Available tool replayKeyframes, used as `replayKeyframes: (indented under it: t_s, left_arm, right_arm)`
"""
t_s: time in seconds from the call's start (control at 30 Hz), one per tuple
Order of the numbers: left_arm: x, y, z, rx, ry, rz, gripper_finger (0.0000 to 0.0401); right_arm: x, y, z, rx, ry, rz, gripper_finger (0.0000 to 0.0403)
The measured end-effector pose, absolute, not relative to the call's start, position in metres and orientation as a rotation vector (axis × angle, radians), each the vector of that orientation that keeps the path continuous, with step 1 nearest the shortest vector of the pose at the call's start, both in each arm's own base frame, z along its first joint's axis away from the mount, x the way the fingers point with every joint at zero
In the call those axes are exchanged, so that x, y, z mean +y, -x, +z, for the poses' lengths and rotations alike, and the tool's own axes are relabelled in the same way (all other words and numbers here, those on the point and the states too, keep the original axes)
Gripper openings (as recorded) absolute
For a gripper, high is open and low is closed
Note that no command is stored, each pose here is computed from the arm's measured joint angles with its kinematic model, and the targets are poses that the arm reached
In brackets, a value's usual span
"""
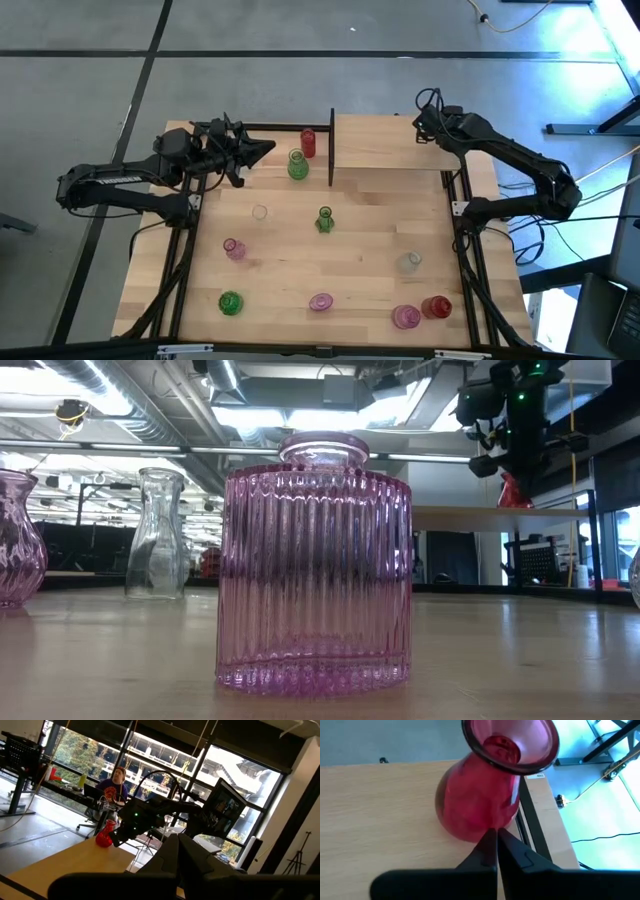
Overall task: Sort vases onto shelf
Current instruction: Put the middle right red vase on the shelf, then put the middle left transparent vase on the shelf
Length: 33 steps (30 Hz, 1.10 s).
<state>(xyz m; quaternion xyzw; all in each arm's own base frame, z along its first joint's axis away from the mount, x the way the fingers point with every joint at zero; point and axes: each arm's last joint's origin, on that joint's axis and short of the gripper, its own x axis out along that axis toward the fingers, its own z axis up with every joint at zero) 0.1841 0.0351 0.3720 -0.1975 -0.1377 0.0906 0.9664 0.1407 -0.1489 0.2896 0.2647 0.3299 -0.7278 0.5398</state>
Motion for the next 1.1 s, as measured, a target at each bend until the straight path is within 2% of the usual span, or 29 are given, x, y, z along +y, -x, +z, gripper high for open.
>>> replayKeyframes:
  t_s: [0.83,1.1]
  left_arm:
    - [0.035,-0.184,0.372,-0.280,0.409,0.182,0.0000]
    - [0.035,-0.184,0.372,-0.281,0.414,0.182,0.0000]
  right_arm:
    - [-0.154,-0.138,0.292,0.755,-0.668,-1.714,0.0000]
    - [-0.137,-0.131,0.328,0.725,-0.640,-1.790,0.0000]
